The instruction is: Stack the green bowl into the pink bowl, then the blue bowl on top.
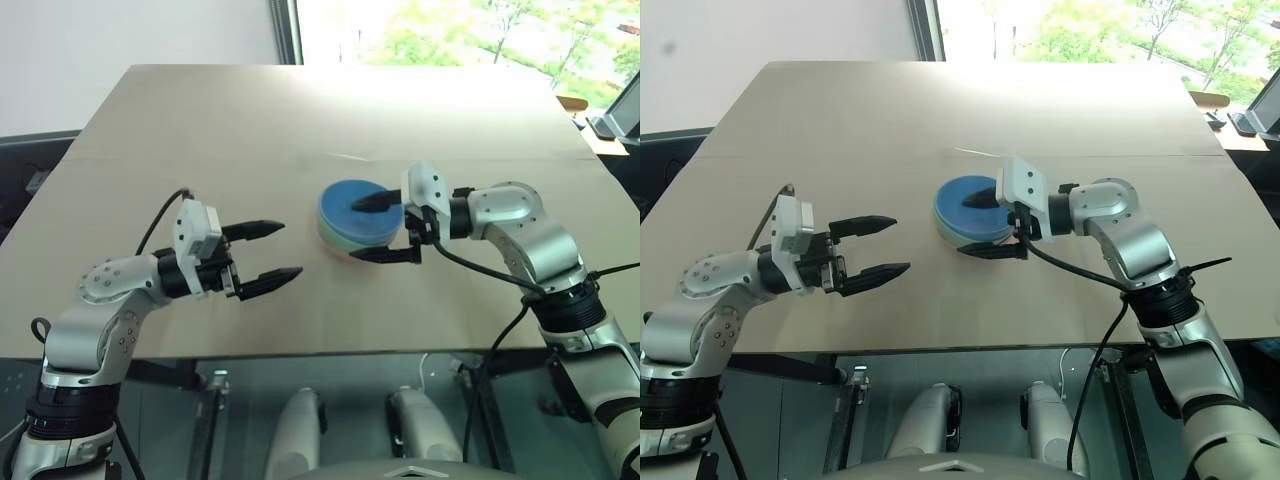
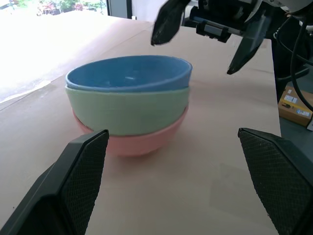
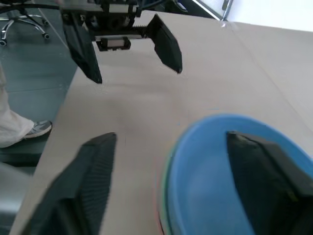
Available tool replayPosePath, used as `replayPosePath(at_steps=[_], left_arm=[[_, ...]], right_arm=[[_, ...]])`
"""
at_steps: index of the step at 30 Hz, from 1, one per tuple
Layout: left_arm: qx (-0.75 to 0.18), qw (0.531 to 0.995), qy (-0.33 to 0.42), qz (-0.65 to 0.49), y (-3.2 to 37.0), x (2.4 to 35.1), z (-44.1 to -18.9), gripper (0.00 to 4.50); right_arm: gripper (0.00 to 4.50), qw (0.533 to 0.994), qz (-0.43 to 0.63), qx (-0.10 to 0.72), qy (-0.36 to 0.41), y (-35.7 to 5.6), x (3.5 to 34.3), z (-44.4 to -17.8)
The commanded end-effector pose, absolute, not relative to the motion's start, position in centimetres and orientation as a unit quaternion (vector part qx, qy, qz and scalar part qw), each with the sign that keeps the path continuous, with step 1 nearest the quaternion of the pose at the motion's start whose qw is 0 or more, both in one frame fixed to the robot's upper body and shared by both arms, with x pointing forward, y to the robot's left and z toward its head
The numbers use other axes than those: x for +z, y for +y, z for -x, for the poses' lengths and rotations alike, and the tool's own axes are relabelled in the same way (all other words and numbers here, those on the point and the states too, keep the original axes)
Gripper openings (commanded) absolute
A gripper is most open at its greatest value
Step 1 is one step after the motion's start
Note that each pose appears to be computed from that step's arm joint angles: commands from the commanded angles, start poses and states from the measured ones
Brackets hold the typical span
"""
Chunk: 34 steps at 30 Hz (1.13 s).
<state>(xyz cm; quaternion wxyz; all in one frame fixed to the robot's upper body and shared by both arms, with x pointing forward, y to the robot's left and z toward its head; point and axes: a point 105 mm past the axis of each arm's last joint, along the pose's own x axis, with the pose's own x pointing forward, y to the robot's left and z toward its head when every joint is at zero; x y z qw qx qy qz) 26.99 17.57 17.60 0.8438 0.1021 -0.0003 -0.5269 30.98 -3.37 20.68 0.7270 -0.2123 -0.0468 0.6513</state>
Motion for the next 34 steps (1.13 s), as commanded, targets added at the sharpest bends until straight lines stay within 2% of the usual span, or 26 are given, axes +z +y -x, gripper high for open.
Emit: replayPosePath(at_steps=[1,8,16,23,34], left_arm=[[-0.518,0.846,-0.021,-0.125,18.0,18.9,-26.6,4.5],[-0.513,0.854,-0.009,-0.086,17.7,18.4,-25.9,4.5],[-0.432,0.894,-0.023,-0.116,20.7,19.5,-26.2,4.5],[-0.374,0.913,0.001,-0.164,23.1,19.5,-26.9,4.5],[-0.371,0.918,0.016,-0.138,23.1,19.9,-26.9,4.5]], right_arm=[[4.42,0.766,0.209,0.597,-0.117,-5.0,24.3,-31.3],[4.42,0.845,0.18,0.502,-0.044,-12.9,21.7,-30.4],[4.42,0.9,0.177,0.398,0.024,-20.4,20.0,-26.7],[4.42,0.911,0.179,0.369,0.048,-22.1,19.6,-24.3],[4.42,0.918,0.186,0.347,0.042,-22.8,20.1,-24.2]])
